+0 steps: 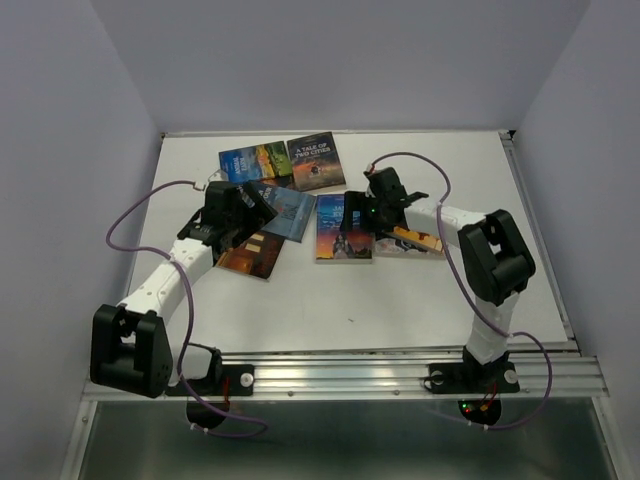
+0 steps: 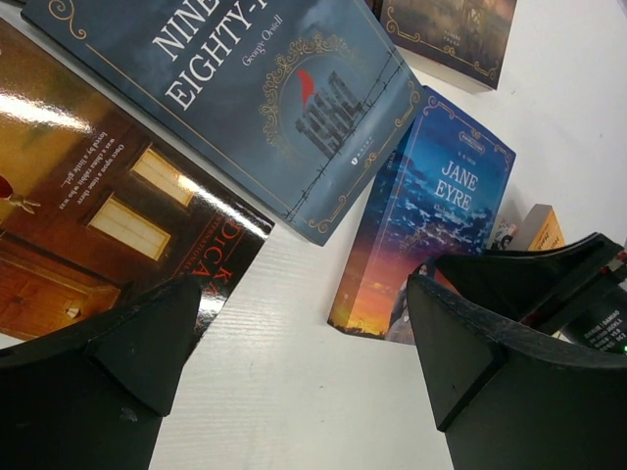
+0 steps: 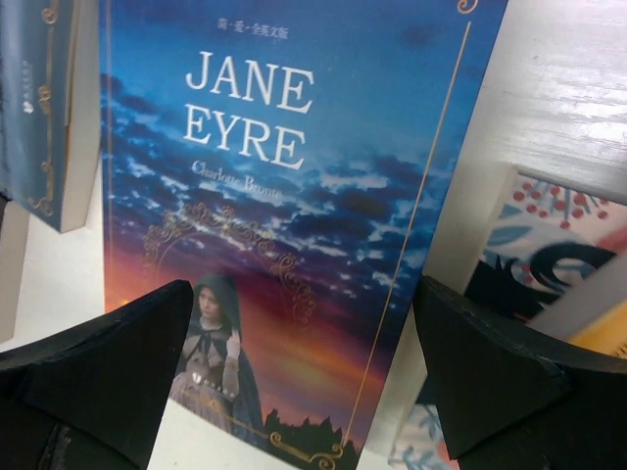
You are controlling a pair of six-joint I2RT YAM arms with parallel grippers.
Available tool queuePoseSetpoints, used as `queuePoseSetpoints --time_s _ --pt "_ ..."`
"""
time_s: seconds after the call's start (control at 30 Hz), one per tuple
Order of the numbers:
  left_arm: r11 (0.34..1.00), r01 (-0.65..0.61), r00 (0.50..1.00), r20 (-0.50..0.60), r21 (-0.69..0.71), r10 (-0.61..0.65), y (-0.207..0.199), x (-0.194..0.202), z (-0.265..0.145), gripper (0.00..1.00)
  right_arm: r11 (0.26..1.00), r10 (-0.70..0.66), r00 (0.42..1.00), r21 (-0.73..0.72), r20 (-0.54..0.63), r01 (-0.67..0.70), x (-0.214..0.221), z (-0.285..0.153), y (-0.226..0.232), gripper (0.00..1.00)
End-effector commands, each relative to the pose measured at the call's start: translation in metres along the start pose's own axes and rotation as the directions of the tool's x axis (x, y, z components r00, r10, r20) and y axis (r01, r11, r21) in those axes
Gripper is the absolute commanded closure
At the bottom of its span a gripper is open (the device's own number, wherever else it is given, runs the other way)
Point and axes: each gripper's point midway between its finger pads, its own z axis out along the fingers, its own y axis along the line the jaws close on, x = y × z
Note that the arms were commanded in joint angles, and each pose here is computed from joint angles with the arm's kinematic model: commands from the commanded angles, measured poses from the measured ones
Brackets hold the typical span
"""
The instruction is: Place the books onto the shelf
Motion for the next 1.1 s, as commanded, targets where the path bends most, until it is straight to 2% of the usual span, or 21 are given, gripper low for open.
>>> queuePoseSetpoints --time_s 0.0,0.17,0.3,0.43,0.57,0.7,0.87,1.0,1.07 --pt "1.000 -0.010 1.000 0.021 0.025 0.009 -0.007 -0.003 -0.002 0.01 0.999 0.028 0.999 0.026 0.025 -0.029 -0.007 0.011 -0.004 0.00" --pt "1.000 -0.010 1.000 0.029 0.005 0.010 -0.003 -0.003 -0.003 0.01 0.973 0.077 0.994 0.212 0.076 -0.092 -0.004 0.016 -0.041 0.00" --pt "1.000 -0.009 0.999 0.036 0.001 0.009 -0.004 -0.006 -0.006 0.01 0.925 0.097 0.981 0.349 0.168 -0.151 -0.010 0.002 -0.068 0.00" --pt "1.000 -0.019 0.999 0.040 0.005 0.018 -0.007 -0.009 -0.006 0.01 0.892 0.099 0.968 0.409 0.232 -0.189 -0.018 -0.011 -0.083 0.00" --pt "1.000 -0.024 0.999 0.034 0.000 0.024 -0.006 -0.007 -0.004 0.01 0.857 0.159 0.944 0.433 0.290 -0.278 -0.023 -0.029 -0.108 0.00" --pt "0.999 -0.051 0.998 0.028 0.008 0.051 -0.012 -0.007 -0.001 0.01 0.835 0.169 0.939 0.463 0.301 -0.299 -0.016 -0.039 -0.124 0.00" --pt "0.989 -0.134 0.991 0.008 0.058 0.134 -0.040 0.001 0.006 0.01 0.863 0.151 0.947 0.430 0.282 -0.265 -0.017 -0.042 -0.116 0.00" --pt "0.977 -0.191 0.979 -0.061 0.092 0.197 -0.064 0.027 0.026 0.02 0.951 0.156 0.966 0.234 0.206 -0.204 -0.026 -0.037 -0.072 0.00" --pt "0.972 -0.212 0.971 -0.088 0.106 0.221 -0.077 0.039 0.039 0.02 0.964 0.185 0.957 0.147 0.222 -0.220 -0.037 -0.043 -0.052 0.00"
